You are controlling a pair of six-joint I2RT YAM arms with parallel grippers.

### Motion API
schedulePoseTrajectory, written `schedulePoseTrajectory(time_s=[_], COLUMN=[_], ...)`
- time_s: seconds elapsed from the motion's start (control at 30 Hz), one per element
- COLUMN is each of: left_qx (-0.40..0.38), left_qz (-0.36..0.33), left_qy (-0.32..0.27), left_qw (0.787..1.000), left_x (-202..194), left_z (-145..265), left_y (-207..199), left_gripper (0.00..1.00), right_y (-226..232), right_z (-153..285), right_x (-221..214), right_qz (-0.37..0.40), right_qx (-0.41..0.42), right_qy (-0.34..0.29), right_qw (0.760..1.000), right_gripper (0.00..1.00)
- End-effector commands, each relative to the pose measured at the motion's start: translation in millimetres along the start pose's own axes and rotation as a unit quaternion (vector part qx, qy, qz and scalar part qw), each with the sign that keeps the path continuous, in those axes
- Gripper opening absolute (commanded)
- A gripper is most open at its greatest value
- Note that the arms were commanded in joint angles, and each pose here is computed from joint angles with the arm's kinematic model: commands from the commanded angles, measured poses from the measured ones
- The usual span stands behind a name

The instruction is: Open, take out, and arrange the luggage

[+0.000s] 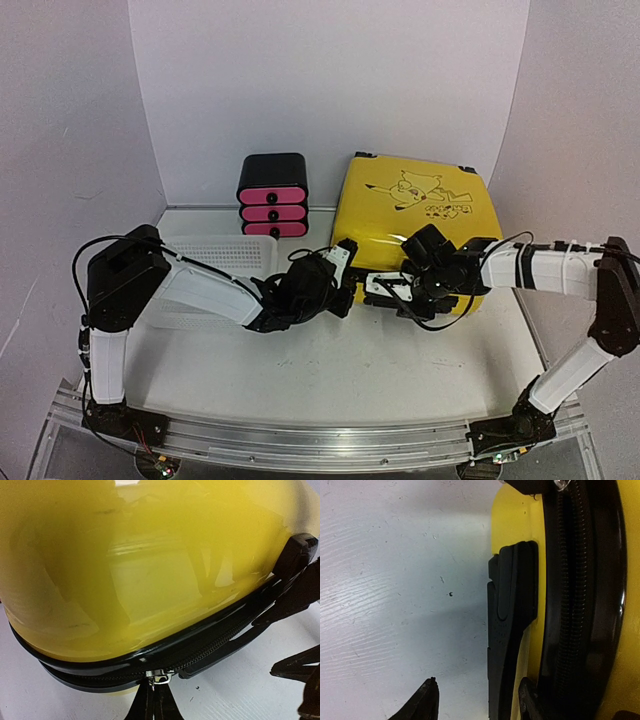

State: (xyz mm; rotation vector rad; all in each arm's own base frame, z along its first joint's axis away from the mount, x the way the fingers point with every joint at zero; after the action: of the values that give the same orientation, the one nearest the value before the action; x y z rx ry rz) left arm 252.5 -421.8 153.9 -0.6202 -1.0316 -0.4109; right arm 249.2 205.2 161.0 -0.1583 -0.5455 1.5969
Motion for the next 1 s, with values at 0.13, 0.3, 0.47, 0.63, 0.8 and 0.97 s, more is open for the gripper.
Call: schedulePoseTrajectory(time_s=[0.13,0.3,0.47,0.63,0.8,0.97], left_qx=[0.033,0.036,0.045,0.048,0.056,0.07], left_qz=[0.024,0.027,0.028,0.026,0.013,0.002], left_qy=[-0.035,-0.033,-0.03,-0.03,-0.033,-0.028], left_qw=[0.999,0.998,0.998,0.998,0.998,0.997], left_x=[22.3,22.1,20.0,22.2,24.5,19.2], left_z=[4.5,5.0,5.0,7.0,12.6,23.0], left_y=[21.0,25.7,33.9,39.6,42.5,50.8], left_gripper=[0.0,0.0,0.0,0.0,0.0,0.0], right_y=[-15.9,-12.9,-3.2,11.3,26.6,41.5], right_z=[-22.4,-35.8,-35.6,-36.5,-30.5,-8.3], right_x=[1.0,1.7,3.3,-3.9,-18.8,-33.0], right_qz=[-0.007,-0.002,0.013,0.014,0.012,0.009], right_qx=[-0.08,-0.064,-0.014,0.04,0.069,0.092], right_qy=[0.031,0.034,0.017,0.032,0.071,0.062], right_qw=[0.996,0.997,1.0,0.999,0.995,0.994], right_gripper=[0.52,0.46,0.29,0.0,0.0,0.0])
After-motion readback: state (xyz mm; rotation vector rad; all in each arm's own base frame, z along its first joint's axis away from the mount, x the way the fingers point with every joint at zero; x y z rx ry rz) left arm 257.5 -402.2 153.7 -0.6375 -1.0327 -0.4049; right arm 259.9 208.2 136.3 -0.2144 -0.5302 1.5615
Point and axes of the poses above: each gripper's point midway between its finger pads, its own z axis back along the fingers, its own y axis along the line the jaws close on, x = y × z, the point moved 9 cm from there along z, back along the fingers, and after that the axes turned 10 degrees about z, right-handed, at the moved point
